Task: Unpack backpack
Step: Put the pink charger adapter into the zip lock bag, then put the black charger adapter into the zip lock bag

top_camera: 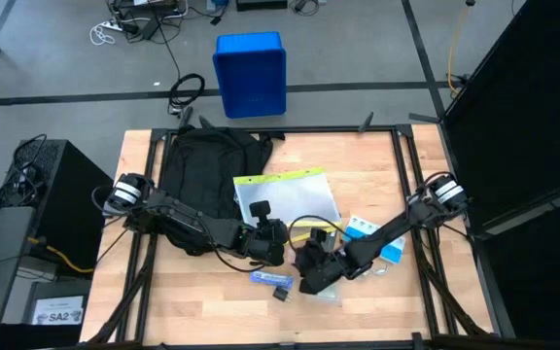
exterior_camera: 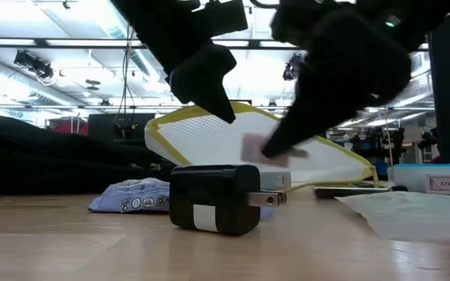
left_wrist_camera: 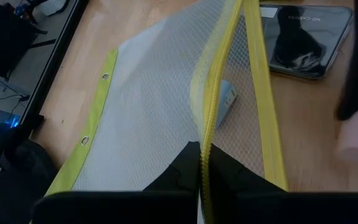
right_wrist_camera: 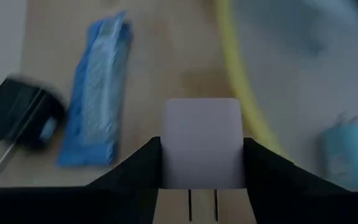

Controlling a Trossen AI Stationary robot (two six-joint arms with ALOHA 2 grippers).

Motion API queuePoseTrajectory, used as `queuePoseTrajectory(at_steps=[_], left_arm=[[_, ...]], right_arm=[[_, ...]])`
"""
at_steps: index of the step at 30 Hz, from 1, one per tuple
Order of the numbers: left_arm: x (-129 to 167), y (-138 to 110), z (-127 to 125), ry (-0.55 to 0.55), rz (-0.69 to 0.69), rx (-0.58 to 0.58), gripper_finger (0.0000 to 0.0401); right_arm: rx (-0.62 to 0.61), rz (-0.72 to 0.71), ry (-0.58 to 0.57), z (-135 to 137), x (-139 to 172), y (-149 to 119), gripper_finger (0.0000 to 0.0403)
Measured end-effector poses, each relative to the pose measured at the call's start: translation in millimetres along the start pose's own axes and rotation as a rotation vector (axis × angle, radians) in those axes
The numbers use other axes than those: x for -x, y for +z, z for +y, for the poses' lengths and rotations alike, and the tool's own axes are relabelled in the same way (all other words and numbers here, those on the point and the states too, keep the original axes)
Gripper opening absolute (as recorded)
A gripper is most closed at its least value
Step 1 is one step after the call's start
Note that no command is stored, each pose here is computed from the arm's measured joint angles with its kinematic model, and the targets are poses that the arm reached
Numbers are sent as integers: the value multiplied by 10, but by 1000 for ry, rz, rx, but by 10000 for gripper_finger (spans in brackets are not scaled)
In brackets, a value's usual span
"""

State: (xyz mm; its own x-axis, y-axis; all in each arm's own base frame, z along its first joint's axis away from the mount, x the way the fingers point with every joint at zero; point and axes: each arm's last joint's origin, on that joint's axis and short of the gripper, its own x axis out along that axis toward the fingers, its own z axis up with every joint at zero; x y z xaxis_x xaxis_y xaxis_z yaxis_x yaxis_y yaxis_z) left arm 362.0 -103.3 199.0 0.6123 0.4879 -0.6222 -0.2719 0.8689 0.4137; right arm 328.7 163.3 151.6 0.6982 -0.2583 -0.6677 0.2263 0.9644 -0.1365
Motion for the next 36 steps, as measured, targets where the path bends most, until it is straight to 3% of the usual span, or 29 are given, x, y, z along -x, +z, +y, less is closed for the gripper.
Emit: queuePoseTrajectory(at_steps=[10,16,20,29,36], left_arm=[[3,-2,-9,-19,3,-1,0],[4,-2,-10,-20,3,-1,0],[16,-5,-25,-27,3,-9,0],[20,-16,-29,-30,11,-19,0],[20,-36,-24,-27,28,-34,0]], right_arm=[[-64,32,-183,-480,-268,149,166],[-129,57,-265,-862,-452,244,213],[-160,91,-232,-1002,-520,267,237],[-151,124,-84,-859,-456,256,274],[-121,120,9,-560,-307,198,263]])
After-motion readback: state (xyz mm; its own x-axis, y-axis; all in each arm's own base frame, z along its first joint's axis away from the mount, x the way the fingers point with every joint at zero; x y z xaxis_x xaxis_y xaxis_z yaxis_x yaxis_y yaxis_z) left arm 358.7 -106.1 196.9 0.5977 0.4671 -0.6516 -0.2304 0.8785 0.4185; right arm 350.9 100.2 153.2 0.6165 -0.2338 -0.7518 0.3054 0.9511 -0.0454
